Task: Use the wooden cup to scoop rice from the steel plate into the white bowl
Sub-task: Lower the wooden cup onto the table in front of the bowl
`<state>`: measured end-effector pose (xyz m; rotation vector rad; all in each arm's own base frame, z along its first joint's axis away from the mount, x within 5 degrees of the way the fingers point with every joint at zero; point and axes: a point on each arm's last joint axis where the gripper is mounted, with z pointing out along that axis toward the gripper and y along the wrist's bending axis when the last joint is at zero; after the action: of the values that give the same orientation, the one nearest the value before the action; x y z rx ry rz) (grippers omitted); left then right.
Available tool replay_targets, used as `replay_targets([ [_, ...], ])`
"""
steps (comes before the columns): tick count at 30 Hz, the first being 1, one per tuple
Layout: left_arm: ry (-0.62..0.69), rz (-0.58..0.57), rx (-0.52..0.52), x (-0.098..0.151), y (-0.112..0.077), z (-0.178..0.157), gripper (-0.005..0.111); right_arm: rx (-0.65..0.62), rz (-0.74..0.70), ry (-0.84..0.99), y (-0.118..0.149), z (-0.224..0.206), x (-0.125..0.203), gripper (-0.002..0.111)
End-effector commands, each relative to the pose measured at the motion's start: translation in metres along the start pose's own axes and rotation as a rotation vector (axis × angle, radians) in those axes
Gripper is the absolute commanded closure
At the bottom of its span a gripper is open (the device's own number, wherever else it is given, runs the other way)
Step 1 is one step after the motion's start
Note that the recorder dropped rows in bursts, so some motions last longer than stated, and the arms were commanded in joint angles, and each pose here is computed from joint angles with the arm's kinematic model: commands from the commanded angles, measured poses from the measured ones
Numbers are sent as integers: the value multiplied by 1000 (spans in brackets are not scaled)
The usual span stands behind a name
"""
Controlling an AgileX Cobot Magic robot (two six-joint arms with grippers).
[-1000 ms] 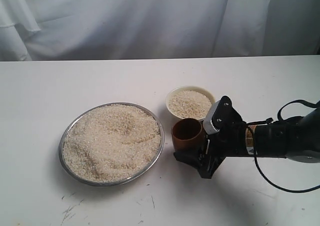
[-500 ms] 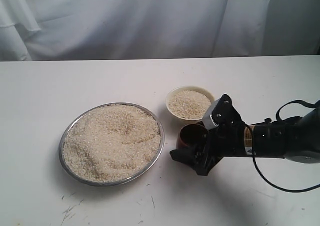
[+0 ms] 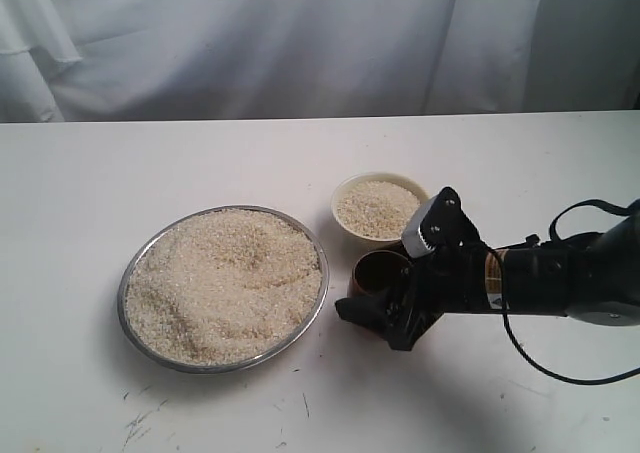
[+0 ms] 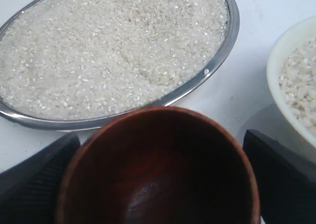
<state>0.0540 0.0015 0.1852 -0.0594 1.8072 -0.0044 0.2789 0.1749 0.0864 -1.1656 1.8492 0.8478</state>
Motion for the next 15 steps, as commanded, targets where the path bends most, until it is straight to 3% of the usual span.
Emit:
replay_targets([
  [1, -6, 1, 3, 1, 0, 0, 107, 6, -17, -50, 2, -7, -19, 28],
  [15, -6, 1, 3, 1, 0, 0, 107, 55, -41, -149, 12, -39, -70, 29],
])
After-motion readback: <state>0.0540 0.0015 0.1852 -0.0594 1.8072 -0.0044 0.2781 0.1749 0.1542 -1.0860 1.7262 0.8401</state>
